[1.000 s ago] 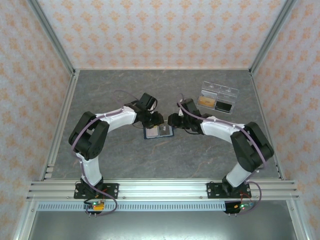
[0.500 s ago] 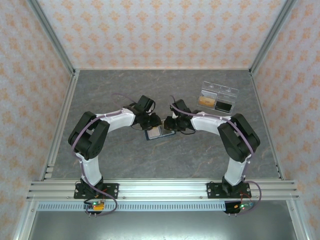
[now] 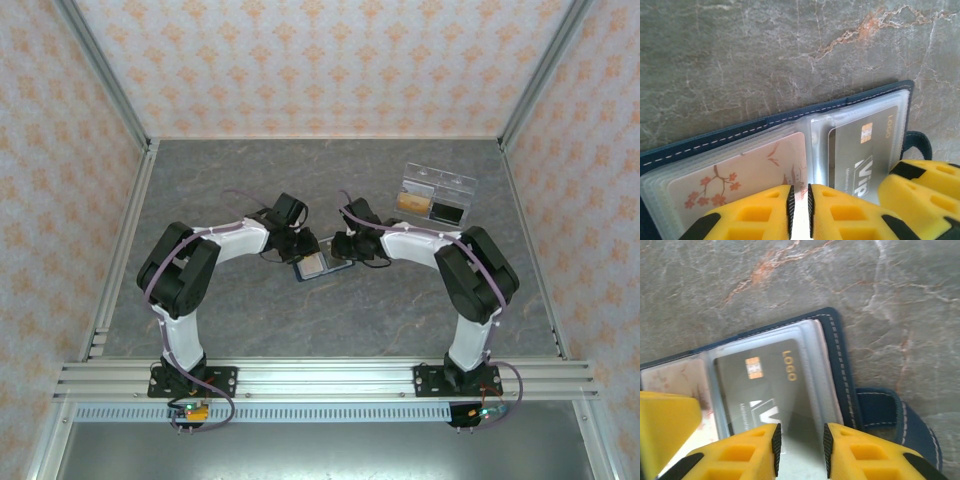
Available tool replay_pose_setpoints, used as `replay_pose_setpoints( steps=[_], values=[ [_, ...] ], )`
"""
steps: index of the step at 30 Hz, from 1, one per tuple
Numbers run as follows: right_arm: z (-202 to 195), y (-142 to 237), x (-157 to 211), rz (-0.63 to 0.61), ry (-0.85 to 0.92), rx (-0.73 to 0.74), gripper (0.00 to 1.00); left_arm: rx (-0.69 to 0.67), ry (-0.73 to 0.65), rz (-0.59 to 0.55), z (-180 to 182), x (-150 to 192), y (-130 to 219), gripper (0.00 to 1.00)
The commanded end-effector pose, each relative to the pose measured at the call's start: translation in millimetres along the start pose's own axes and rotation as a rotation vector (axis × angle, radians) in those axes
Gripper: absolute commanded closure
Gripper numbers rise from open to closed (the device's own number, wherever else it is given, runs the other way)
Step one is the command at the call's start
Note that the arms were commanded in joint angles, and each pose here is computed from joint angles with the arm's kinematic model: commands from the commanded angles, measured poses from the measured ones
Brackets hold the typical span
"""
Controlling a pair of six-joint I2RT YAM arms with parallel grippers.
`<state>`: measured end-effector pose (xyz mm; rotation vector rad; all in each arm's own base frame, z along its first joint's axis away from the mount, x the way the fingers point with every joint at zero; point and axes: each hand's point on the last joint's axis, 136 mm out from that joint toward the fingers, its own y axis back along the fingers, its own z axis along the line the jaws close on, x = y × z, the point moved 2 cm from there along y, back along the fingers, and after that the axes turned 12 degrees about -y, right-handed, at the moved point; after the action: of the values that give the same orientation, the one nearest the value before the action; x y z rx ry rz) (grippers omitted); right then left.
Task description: Take the credit cards out of the card holder
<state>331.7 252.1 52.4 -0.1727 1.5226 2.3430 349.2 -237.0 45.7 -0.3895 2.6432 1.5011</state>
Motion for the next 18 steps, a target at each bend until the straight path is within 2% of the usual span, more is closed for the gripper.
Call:
replay_pose_setpoints(
  steps=[1,12,18],
  values=[
    [-4.3,10.7,-13.6,-0.058,0.036,0.072,0.69,-0.043,-0.005,0.049,19.5,12.1,-11.3,0.82],
    [0.1,-6.6,-4.5,0.030,0.045,0.054,0.71,-0.025,-0.023,0.044,17.5,9.8,-9.9,0.82],
    [-1.0,-11.7,0.2,0.063,0.045,0.053,0.72,0.034,-0.022,0.010,6.9,3.3,-6.5,0.82]
  ],
)
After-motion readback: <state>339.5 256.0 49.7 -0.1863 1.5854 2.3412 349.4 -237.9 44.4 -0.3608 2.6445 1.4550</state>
